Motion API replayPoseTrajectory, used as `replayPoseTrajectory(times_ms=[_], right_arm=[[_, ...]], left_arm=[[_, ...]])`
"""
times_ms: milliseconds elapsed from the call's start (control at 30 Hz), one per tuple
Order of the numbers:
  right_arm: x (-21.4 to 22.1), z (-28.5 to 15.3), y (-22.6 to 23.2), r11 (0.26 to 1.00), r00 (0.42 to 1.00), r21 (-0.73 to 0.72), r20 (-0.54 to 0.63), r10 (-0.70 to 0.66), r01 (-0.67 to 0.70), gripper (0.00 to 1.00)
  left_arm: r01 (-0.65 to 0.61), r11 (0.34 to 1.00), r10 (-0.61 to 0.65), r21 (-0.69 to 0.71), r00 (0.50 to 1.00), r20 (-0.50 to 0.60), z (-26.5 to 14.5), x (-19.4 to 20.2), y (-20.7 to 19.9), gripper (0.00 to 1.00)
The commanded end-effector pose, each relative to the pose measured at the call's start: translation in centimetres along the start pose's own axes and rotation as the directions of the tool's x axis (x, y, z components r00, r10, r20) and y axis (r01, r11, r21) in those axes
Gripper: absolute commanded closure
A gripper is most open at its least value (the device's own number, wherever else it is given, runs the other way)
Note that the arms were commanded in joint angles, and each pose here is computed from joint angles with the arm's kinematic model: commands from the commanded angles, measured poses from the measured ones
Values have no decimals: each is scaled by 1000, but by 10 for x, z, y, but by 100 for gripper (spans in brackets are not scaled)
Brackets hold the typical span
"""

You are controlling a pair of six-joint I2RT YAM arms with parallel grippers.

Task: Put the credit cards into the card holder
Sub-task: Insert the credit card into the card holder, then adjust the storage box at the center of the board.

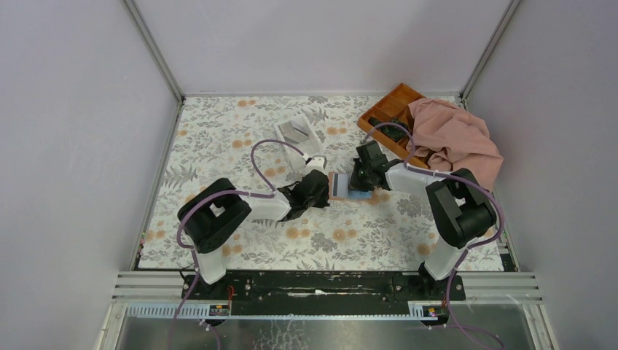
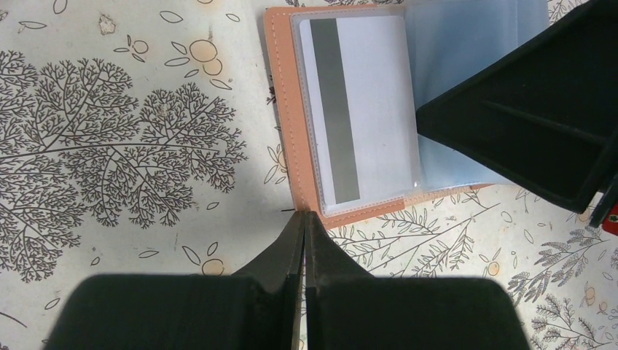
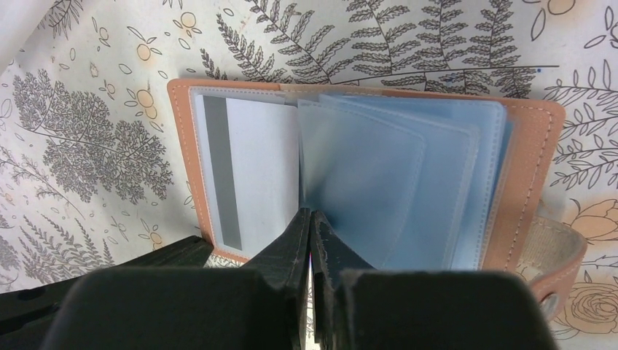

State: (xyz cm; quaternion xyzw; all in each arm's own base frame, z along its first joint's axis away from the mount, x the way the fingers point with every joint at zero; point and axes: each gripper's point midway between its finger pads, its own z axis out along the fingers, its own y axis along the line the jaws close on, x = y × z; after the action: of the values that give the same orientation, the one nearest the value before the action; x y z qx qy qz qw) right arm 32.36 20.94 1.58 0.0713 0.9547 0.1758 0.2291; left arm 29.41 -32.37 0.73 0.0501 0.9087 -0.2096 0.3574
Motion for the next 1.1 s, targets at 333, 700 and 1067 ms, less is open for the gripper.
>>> replayPoseTrajectory(times_ms=[333,700,1067], right_arm=[[-25,-38,17,996,990,18,104,-91,90,66],[-47,-69,35,986,972,-22,174,-158,164,56],[-89,-83,119,938,924,-134,263,-278,321,54]], left_arm=[[-64,970,27,-235,987,-157,-32,57,65,91],[47,966,-20,-252,994,108,-85,-24,53,69],[166,958,-76,-236,934,350,-137,-99,50,46]])
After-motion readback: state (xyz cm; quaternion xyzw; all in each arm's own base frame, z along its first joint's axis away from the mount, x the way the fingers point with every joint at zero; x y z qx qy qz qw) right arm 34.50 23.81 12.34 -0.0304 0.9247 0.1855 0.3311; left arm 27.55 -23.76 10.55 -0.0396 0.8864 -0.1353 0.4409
